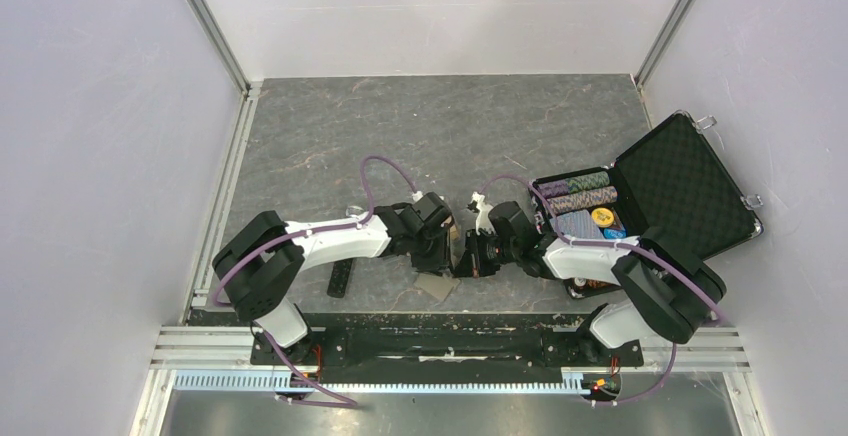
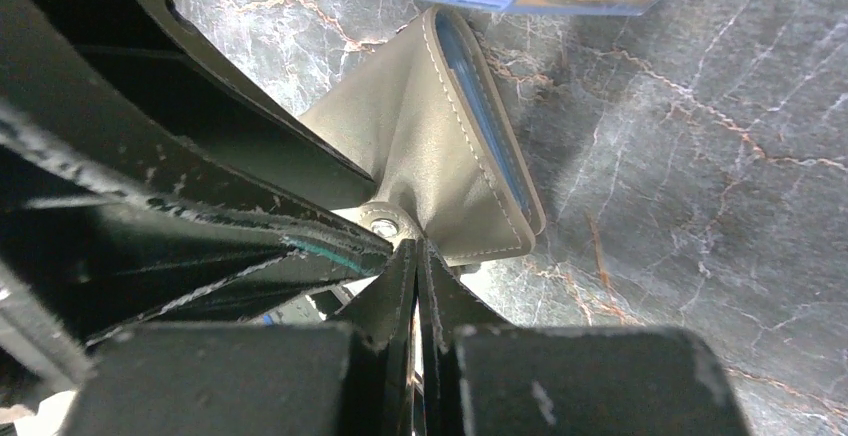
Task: Put the credit cards into the card holder
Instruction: Close the card holder at the corner of the board.
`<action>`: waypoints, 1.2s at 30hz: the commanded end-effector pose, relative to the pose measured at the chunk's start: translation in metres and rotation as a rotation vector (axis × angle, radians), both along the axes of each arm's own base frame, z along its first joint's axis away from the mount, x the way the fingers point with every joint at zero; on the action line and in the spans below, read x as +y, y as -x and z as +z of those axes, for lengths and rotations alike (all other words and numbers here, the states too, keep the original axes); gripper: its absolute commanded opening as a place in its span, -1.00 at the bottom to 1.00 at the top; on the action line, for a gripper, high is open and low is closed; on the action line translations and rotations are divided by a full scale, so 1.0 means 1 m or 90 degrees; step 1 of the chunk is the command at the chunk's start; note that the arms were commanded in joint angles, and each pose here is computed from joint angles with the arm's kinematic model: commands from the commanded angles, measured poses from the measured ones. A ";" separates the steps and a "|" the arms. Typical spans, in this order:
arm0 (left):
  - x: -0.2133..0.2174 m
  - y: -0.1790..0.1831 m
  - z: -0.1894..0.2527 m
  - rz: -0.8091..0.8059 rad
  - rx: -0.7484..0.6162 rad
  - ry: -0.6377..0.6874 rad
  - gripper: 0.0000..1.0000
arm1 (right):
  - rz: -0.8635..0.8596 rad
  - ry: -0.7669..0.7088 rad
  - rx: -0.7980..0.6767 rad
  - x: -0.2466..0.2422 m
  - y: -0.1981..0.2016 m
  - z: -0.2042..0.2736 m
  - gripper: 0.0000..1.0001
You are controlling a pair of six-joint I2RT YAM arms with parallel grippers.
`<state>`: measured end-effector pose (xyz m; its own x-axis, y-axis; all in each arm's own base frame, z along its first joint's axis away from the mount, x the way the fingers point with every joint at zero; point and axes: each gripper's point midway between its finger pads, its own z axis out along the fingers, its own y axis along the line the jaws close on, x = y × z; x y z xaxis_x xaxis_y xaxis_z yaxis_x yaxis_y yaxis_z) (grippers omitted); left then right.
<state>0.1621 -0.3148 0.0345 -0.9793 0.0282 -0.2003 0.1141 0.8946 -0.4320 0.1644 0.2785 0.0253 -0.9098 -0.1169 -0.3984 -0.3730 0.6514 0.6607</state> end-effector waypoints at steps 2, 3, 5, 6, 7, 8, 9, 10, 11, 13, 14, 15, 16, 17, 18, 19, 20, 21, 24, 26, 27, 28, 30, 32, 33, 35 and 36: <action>-0.001 -0.012 0.021 0.026 -0.035 -0.006 -0.19 | -0.001 0.048 0.019 -0.009 0.006 -0.017 -1.00; -0.001 -0.013 0.023 0.025 -0.041 -0.004 -0.25 | -0.001 0.048 0.018 -0.009 0.005 -0.016 -1.00; 0.000 -0.013 0.023 0.024 -0.042 -0.004 -0.33 | 0.000 0.049 0.017 -0.008 0.005 -0.016 -1.00; -0.001 -0.011 0.022 0.022 -0.038 -0.001 -0.37 | -0.001 0.048 0.016 -0.008 0.005 -0.016 -1.00; -0.001 -0.010 0.021 0.020 -0.035 0.002 -0.38 | -0.001 0.050 0.017 -0.008 0.005 -0.016 -1.00; -0.002 -0.008 0.019 0.017 -0.028 0.004 -0.38 | -0.001 0.050 0.016 -0.008 0.005 -0.016 -1.00; -0.003 -0.007 0.017 0.015 -0.024 0.007 -0.38 | -0.001 0.049 0.015 -0.008 0.005 -0.016 -1.00; -0.003 -0.005 0.015 0.014 -0.019 0.008 -0.38 | -0.001 0.048 0.015 -0.008 0.004 -0.016 -1.00; -0.004 -0.004 0.014 0.014 -0.014 0.013 -0.37 | -0.001 0.049 0.014 -0.008 0.004 -0.015 -1.00; -0.006 -0.002 0.013 0.010 -0.011 0.023 -0.37 | 0.000 0.050 0.014 -0.008 0.004 -0.015 -1.00; -0.006 -0.001 0.012 0.009 -0.009 0.022 -0.43 | 0.000 0.050 0.014 -0.007 0.003 -0.015 -1.00; -0.005 -0.001 0.011 0.008 -0.007 0.022 -0.53 | 0.000 0.051 0.012 -0.007 0.003 -0.015 -1.00; -0.005 -0.001 0.010 0.008 -0.005 0.021 -0.63 | 0.000 0.050 0.011 -0.007 0.002 -0.014 -1.00; -0.005 0.000 0.010 0.006 -0.004 0.020 -0.71 | -0.001 0.049 0.010 -0.006 0.001 -0.013 -1.00; -0.004 0.000 0.009 0.007 -0.004 0.017 -0.77 | 0.000 0.049 0.009 -0.006 0.001 -0.013 -1.00; -0.004 0.001 0.009 0.005 -0.003 0.016 -0.81 | -0.001 0.049 0.009 -0.006 0.000 -0.013 -1.00; -0.003 0.001 0.008 0.005 -0.004 0.014 -0.87 | -0.001 0.047 0.007 -0.005 0.000 -0.011 -1.00; -0.003 0.001 0.008 0.004 -0.003 0.011 -0.91 | -0.001 0.046 0.006 -0.004 -0.001 -0.010 -1.00; -0.001 0.001 0.006 0.003 -0.004 0.006 -0.96 | 0.001 0.038 -0.002 -0.001 -0.004 -0.006 -1.00; 0.001 0.000 0.006 0.002 -0.008 -0.002 -0.96 | 0.003 0.032 -0.012 0.001 -0.006 -0.001 -1.00; 0.001 -0.001 0.007 0.001 -0.011 -0.005 -0.95 | 0.005 0.028 -0.019 0.002 -0.007 0.002 -1.00; 0.003 -0.001 0.007 -0.001 -0.015 -0.011 -0.95 | 0.005 0.022 -0.026 0.003 -0.009 0.006 -1.00; 0.005 -0.003 0.009 -0.005 -0.023 -0.021 -0.96 | 0.007 0.011 -0.040 0.005 -0.010 0.012 -1.00; 0.006 -0.003 0.011 -0.010 -0.029 -0.030 -0.95 | 0.008 -0.002 -0.053 0.007 -0.012 0.019 -1.00; 0.006 -0.004 0.011 -0.011 -0.032 -0.033 -0.96 | 0.008 -0.009 -0.058 0.008 -0.013 0.022 -1.00; 0.006 -0.002 0.010 -0.015 -0.034 -0.038 -0.95 | 0.010 -0.018 -0.063 0.010 -0.013 0.025 -1.00; 0.007 -0.002 0.009 -0.015 -0.034 -0.042 -0.96 | 0.013 -0.022 -0.063 0.012 -0.012 0.026 -1.00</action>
